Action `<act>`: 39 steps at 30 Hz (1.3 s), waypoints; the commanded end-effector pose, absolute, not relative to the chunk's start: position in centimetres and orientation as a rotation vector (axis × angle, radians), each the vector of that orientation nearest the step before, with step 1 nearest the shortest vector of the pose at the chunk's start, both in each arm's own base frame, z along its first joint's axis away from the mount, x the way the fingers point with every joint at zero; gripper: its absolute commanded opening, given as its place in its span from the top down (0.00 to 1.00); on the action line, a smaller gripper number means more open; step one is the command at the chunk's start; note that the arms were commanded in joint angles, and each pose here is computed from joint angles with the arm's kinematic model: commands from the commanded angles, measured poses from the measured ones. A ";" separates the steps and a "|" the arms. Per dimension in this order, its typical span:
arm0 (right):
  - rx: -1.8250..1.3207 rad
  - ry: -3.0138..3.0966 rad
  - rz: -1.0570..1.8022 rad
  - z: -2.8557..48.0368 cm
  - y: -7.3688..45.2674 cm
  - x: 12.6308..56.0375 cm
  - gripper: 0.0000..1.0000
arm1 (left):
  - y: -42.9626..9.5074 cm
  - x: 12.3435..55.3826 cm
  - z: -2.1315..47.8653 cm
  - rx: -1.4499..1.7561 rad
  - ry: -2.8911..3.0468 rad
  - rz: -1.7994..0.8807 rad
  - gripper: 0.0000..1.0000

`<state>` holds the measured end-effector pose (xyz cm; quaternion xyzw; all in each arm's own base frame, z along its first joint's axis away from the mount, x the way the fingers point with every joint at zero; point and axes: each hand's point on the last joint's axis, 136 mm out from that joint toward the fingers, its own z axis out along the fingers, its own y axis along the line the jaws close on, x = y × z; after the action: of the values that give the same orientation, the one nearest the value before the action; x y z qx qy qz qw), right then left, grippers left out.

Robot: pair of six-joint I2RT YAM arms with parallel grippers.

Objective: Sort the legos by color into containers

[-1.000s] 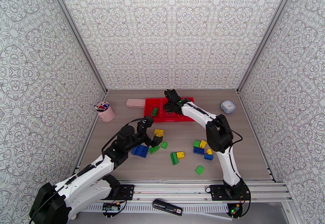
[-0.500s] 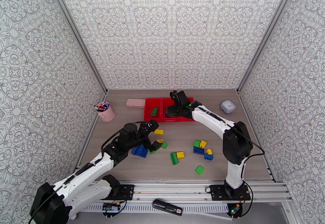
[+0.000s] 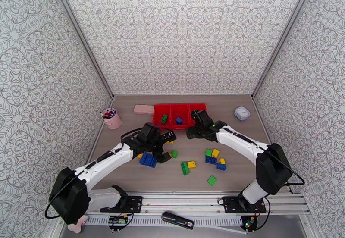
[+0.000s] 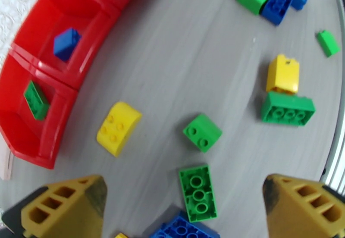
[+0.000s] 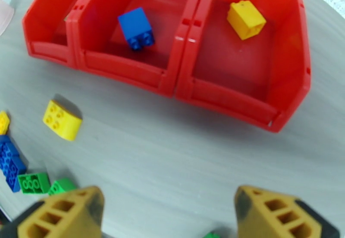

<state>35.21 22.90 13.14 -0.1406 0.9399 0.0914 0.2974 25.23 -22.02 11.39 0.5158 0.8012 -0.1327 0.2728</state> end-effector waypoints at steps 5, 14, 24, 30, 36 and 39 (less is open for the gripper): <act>-0.338 2.487 0.227 13.8 22.4 35.2 0.16 | -21.4 25.2 8.9 1.453 2.323 -0.275 0.01; -0.321 2.496 0.231 13.4 22.2 35.0 0.15 | -21.2 24.7 5.3 1.541 2.441 -0.249 0.04; -0.308 2.509 0.235 12.9 22.0 34.5 0.14 | -21.6 24.3 3.2 1.586 2.515 -0.261 0.15; -0.311 2.508 0.228 13.0 21.9 34.5 0.14 | -21.0 23.8 2.2 1.610 2.566 -0.254 0.38; -0.301 2.502 0.228 13.3 21.8 34.5 0.13 | -21.1 23.6 2.7 1.596 2.561 -0.283 0.70; -0.290 2.487 0.231 13.6 21.7 34.6 0.09 | -21.2 24.0 3.3 1.539 2.555 -0.299 0.73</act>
<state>34.74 22.25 12.86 -0.1210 0.9435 0.0889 0.2955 23.64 -20.76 2.04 0.5243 0.8454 -0.0860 0.0545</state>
